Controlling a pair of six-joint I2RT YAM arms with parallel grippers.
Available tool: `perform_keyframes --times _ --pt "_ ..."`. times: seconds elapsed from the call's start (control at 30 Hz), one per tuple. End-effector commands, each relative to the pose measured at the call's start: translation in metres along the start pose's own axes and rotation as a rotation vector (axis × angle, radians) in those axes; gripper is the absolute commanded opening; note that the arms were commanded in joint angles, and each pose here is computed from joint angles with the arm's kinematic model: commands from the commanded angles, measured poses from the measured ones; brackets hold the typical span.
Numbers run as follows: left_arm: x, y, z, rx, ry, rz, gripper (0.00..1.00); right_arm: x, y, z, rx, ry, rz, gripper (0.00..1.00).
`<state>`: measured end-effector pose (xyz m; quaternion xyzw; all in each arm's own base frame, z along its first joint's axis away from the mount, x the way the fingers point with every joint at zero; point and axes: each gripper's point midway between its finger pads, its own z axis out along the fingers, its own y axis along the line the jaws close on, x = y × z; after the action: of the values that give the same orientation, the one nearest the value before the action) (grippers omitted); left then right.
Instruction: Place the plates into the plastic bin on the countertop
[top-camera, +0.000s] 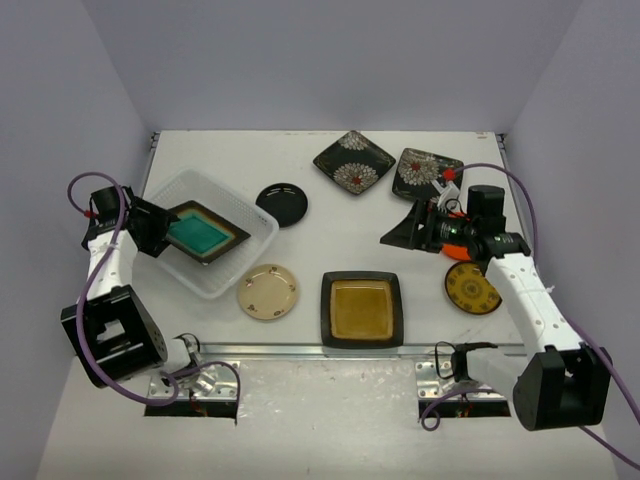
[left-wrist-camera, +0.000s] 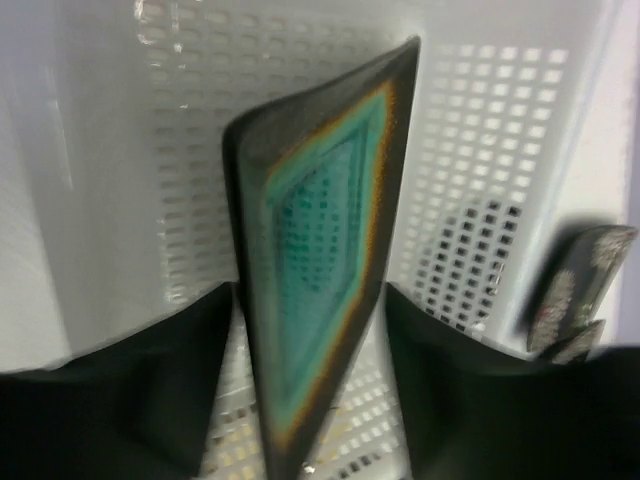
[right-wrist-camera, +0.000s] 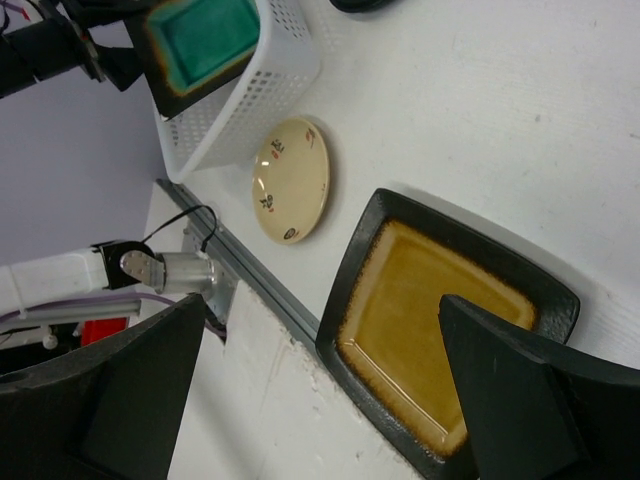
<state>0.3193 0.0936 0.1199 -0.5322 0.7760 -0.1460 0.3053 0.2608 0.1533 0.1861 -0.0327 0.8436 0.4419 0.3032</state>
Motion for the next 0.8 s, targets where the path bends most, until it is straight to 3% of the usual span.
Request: perform_keyframes --times 0.0,0.03,0.07,0.5,0.7,0.77 --pt "-0.027 -0.039 -0.009 0.162 -0.086 0.015 0.82 0.006 -0.015 -0.001 0.063 -0.017 -0.02 0.99" --pt "-0.027 -0.038 -0.008 0.151 -0.087 0.016 0.96 0.008 -0.019 -0.001 0.083 -0.008 -0.017 0.99" --pt "-0.027 -0.036 -0.008 0.141 -0.082 0.018 1.0 0.009 -0.022 -0.001 0.099 -0.005 -0.018 0.99" --pt "-0.016 -0.005 -0.007 -0.08 0.03 0.048 1.0 0.027 -0.082 -0.033 0.541 0.091 -0.033 0.99" --pt "-0.027 -0.043 -0.05 0.076 -0.043 0.135 1.0 0.043 -0.089 -0.024 0.51 0.114 -0.013 0.99" --pt "-0.028 -0.066 -0.075 0.202 -0.086 0.189 1.0 0.052 -0.09 -0.017 0.469 0.133 -0.005 0.99"
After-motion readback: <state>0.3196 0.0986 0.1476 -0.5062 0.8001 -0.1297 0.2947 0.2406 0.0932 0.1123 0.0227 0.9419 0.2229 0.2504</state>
